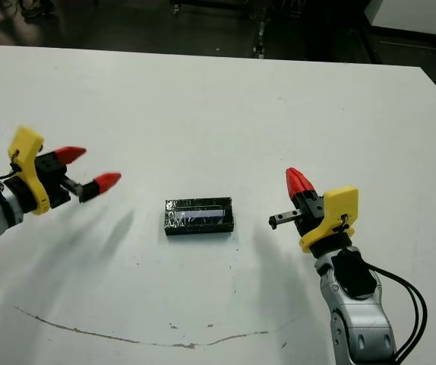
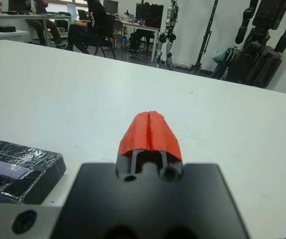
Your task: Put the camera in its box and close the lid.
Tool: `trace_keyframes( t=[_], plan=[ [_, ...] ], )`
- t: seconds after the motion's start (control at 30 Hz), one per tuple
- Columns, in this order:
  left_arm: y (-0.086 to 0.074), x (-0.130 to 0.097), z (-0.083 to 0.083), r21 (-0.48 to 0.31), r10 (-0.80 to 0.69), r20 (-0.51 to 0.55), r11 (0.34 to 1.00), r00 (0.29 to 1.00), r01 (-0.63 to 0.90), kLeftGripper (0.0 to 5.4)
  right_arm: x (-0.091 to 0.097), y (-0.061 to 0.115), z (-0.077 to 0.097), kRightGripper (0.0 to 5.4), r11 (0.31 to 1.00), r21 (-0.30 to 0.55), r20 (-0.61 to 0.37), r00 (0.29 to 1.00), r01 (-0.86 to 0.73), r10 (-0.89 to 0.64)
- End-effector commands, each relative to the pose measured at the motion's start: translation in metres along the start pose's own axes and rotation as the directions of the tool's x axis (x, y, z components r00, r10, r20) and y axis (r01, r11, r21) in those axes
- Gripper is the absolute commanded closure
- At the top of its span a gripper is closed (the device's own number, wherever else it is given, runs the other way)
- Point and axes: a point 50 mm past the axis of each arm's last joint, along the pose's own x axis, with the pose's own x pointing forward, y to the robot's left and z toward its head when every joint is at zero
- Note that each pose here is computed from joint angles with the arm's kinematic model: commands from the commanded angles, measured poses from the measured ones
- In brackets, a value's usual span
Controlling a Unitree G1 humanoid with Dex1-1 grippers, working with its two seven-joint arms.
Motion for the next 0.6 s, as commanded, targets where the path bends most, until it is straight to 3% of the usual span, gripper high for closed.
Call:
trace_keyframes(
  t=[0.03, 0.2, 0.33, 0.6],
  plan=[
    [-0.005, -0.002, -0.003, -0.026, 0.043, 0.019, 0.999, 0.999, -0.043, 1.32, -0.001, -0.001, -0.001, 5.40, 1.000, 0.003, -0.007, 1.000, 0.009, -0.009],
    [-0.018, 0.000, -0.001, -0.078, -0.001, 0.126, 0.997, 0.992, 0.010, 2.02, -0.001, 0.000, -0.002, 5.40, 1.000, 0.005, -0.008, 1.000, 0.008, -0.008],
    [-0.038, 0.007, 0.003, -0.115, -0.048, 0.214, 0.991, 0.976, 0.073, 2.56, -0.001, 0.001, -0.002, 5.40, 1.000, 0.003, -0.007, 1.000, 0.009, -0.009],
    [-0.086, 0.033, -0.003, -0.204, -0.145, 0.197, 0.961, 0.970, 0.186, 3.82, 0.002, 0.004, -0.003, 5.40, 1.000, 0.006, -0.010, 1.000, 0.007, -0.007]
  ],
)
